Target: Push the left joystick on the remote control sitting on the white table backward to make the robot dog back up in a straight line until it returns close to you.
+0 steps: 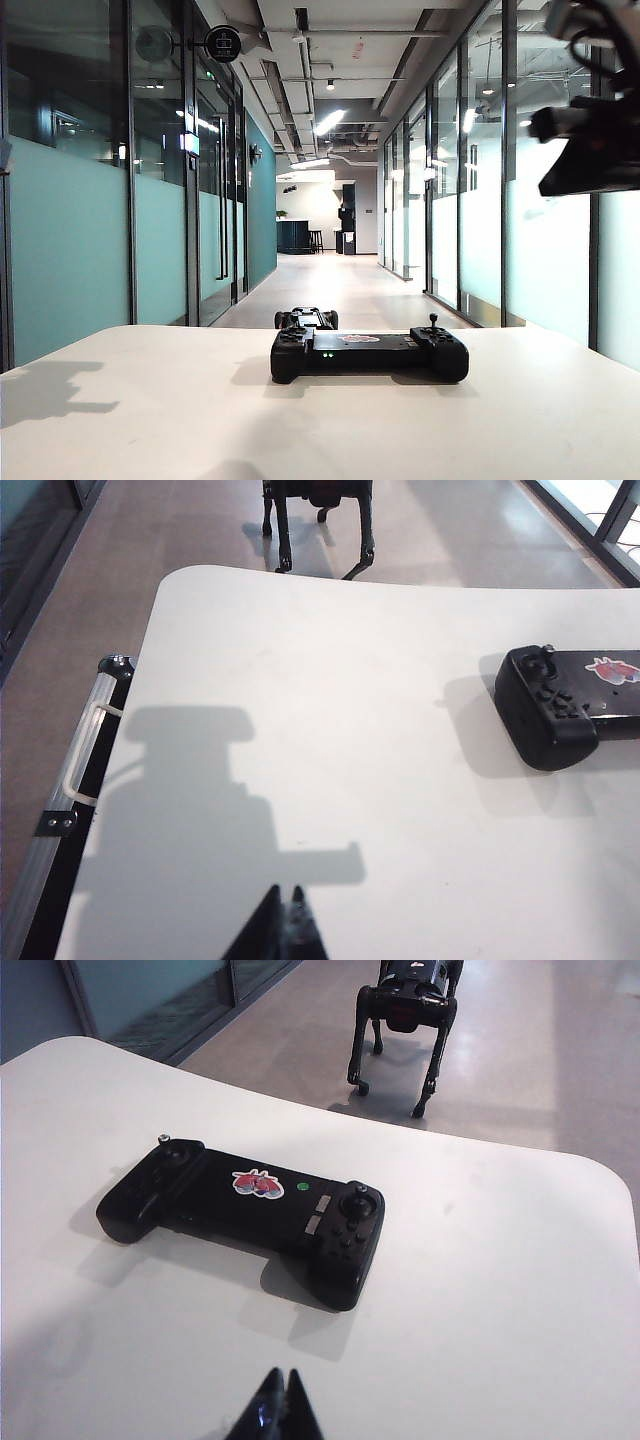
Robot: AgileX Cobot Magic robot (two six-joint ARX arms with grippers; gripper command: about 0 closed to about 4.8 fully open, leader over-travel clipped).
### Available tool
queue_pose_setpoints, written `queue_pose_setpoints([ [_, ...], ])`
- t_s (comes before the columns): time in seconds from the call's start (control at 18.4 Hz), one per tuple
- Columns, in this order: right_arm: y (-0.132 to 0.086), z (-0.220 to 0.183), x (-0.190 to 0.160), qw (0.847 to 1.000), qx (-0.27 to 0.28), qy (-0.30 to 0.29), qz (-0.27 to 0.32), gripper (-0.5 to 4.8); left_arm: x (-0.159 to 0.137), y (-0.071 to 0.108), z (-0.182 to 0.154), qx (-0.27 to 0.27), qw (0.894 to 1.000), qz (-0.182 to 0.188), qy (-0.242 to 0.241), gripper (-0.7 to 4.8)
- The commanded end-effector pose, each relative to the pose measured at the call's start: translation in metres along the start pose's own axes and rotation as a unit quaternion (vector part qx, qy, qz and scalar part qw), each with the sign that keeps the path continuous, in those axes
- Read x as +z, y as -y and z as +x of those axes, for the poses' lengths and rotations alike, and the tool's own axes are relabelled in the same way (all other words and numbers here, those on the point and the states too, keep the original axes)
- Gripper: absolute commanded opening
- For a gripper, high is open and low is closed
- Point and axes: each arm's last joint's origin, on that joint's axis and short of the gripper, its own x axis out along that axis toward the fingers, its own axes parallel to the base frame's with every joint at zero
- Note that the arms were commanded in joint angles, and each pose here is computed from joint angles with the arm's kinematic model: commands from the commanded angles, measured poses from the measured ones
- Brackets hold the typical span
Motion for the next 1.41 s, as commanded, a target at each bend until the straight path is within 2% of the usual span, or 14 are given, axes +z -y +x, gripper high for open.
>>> queue_pose_setpoints([
  [0.05,0.0,-0.006,0.002,1.0,0.004,-0.003,-0.002,-0.01,0.002,0.0,0.0,-0.001,1.0,-0.002,0.006,-0.05],
  [0.38,0.0,-0.014,0.001,1.0,0.011,0.009,-0.001,-0.01,0.002,0.0,0.0,-0.001,1.0,-0.002,0.006,-0.05],
  [0.87,0.004,-0.052,-0.041,0.999,0.018,0.042,0.002,-0.01,0.002,0.0,0.0,-0.001,1.0,-0.002,0.006,-0.05],
  [1.09,0.009,-0.06,-0.043,0.999,-0.003,0.045,0.006,-0.01,0.002,0.0,0.0,-0.001,1.0,-0.002,0.006,-0.05],
  [1.41,0.025,-0.071,-0.049,0.993,-0.053,0.106,0.022,-0.01,0.002,0.0,0.0,-0.001,1.0,-0.002,0.006,-0.05],
])
